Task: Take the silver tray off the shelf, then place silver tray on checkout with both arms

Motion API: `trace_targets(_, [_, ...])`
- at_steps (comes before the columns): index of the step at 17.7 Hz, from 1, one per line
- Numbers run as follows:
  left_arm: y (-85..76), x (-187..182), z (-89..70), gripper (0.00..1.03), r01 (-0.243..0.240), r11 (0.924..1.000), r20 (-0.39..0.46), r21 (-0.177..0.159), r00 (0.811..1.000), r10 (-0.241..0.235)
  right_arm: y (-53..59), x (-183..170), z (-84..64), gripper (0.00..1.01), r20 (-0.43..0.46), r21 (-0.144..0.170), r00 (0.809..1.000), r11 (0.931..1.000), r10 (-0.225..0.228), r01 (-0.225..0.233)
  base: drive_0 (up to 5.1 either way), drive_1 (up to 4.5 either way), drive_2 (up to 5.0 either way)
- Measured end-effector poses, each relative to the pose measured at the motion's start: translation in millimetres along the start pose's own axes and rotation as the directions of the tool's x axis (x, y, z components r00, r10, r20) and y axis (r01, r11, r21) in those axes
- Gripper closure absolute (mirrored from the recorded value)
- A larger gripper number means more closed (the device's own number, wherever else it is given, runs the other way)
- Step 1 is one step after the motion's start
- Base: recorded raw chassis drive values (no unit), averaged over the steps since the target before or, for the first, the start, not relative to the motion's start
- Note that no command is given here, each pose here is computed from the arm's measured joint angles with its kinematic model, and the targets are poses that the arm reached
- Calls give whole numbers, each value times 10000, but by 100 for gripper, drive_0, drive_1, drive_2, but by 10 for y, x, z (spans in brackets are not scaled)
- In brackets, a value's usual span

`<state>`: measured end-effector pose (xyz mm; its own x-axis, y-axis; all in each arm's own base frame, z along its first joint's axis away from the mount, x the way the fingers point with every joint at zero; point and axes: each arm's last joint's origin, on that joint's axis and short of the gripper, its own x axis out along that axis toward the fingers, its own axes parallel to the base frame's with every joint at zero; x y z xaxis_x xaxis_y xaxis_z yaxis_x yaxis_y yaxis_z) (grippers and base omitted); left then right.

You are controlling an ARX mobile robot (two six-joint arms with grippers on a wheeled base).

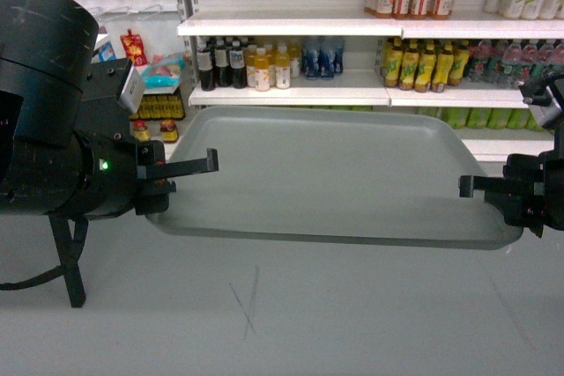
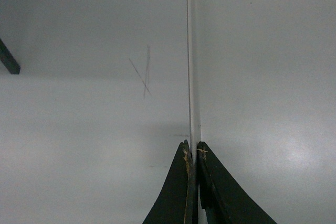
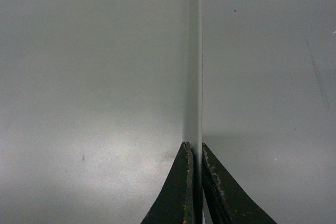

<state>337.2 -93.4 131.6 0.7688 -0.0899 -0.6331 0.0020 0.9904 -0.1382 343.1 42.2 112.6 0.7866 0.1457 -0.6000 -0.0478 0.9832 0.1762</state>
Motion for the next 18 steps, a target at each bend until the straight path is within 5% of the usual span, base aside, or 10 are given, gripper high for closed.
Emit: trace_targets(18, [-2,-9,10,100,-3,10000,60,-9,10000,3,1,-9,11,99,56,0,10000,10000,-8,8,-57,26,26])
